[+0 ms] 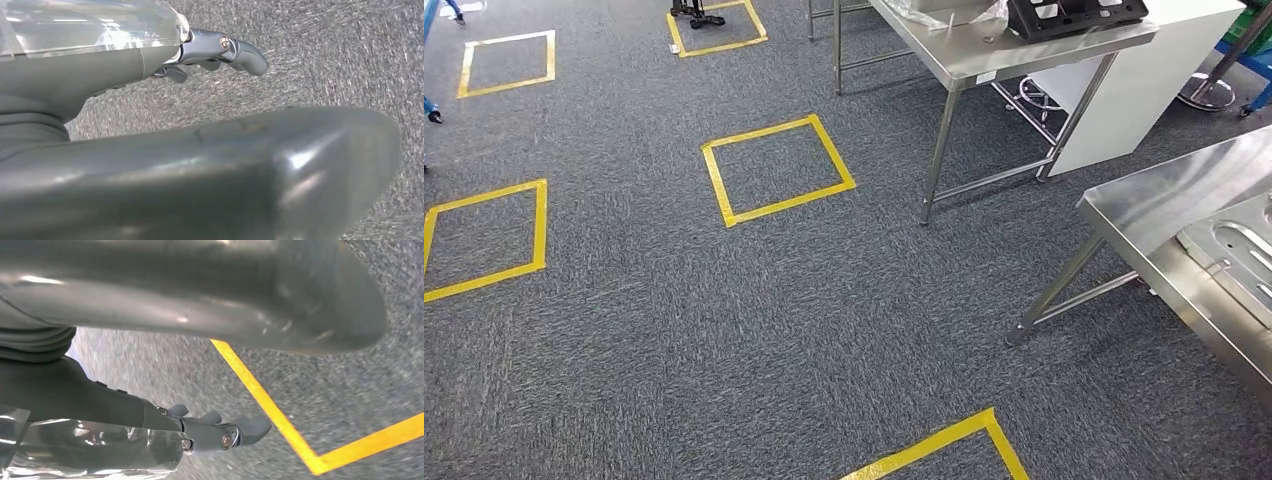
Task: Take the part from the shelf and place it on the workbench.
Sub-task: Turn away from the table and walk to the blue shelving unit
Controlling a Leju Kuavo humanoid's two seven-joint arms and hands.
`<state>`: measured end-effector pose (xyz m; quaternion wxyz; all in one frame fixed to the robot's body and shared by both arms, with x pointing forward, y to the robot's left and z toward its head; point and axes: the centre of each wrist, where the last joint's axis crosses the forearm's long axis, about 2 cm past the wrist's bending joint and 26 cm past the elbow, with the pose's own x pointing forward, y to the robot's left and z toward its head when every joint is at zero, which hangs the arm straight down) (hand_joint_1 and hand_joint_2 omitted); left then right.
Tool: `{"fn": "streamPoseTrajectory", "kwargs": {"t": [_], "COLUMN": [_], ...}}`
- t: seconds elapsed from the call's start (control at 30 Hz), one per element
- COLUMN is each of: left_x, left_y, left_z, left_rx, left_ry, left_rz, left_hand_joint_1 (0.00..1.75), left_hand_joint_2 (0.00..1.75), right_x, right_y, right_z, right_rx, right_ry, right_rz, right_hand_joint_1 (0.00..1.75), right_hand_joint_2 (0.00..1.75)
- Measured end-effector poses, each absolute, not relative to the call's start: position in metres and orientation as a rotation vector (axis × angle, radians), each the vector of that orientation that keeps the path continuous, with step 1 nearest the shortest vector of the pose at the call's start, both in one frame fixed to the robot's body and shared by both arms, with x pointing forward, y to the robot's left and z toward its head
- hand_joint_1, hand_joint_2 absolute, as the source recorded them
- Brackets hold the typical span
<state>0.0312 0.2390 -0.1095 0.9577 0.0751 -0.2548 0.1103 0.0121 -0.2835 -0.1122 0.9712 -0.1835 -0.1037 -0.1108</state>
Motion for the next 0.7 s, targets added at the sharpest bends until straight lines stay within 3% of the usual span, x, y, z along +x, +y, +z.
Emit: {"fn": "streamPoseTrajectory", "kwargs": {"t": [0.7], "left_x": [0.0279], "left_y": [0.2367], "left_z": [-0.1095], "left_rx": [0.143], "left_ry": [-0.507], "left_rz": [0.207], "left_hand_joint_1": [0.00], "left_hand_joint_2": [0.00], "right_x": [0.0137], "right_y": [-0.2836], "right_z": [-0.1121], "right_rx": [-0.370], "right_ry": [-0.205], "right_rz": [-0.214], "right_hand_joint_1": [0.00], "right_hand_joint_2": [0.00]}}
